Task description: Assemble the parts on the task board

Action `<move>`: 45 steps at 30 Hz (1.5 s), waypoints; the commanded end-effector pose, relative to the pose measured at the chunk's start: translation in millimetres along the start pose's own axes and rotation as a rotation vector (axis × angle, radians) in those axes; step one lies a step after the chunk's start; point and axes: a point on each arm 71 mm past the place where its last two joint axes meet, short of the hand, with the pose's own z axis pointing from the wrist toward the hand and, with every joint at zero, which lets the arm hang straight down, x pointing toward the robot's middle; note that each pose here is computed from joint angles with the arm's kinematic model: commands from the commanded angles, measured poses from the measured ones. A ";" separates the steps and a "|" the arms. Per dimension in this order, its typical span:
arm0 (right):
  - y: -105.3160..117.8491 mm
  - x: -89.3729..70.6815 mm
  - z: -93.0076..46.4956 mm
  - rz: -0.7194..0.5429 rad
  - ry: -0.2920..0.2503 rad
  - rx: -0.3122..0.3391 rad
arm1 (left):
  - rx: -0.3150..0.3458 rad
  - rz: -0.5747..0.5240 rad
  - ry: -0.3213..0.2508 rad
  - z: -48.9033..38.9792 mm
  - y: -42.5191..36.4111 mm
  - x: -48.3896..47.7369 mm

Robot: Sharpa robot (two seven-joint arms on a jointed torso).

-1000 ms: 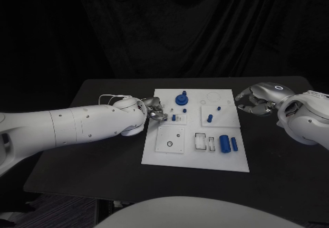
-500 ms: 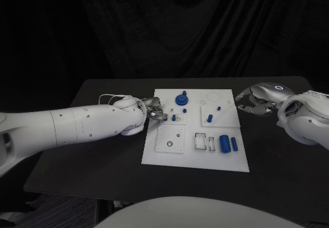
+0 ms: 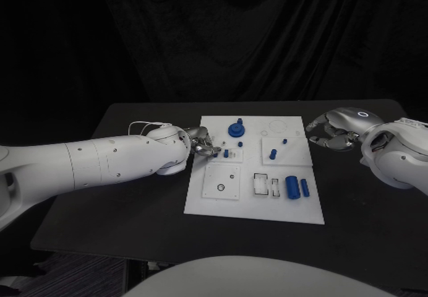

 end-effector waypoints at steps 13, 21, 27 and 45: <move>-1.1 0.4 -0.2 -0.001 -0.002 0.014 | -0.010 -0.040 0.078 1.2 4.2 9.2; -0.8 0.4 0.0 -0.001 -0.002 0.013 | -0.012 -0.042 0.078 1.6 5.5 8.6; -1.1 0.2 -0.3 -0.001 -0.004 0.013 | 0.027 -0.068 0.009 1.3 4.4 3.3; -5.2 -0.3 -3.6 0.001 -0.010 0.021 | 0.429 -0.039 -0.550 -27.9 -10.6 -41.9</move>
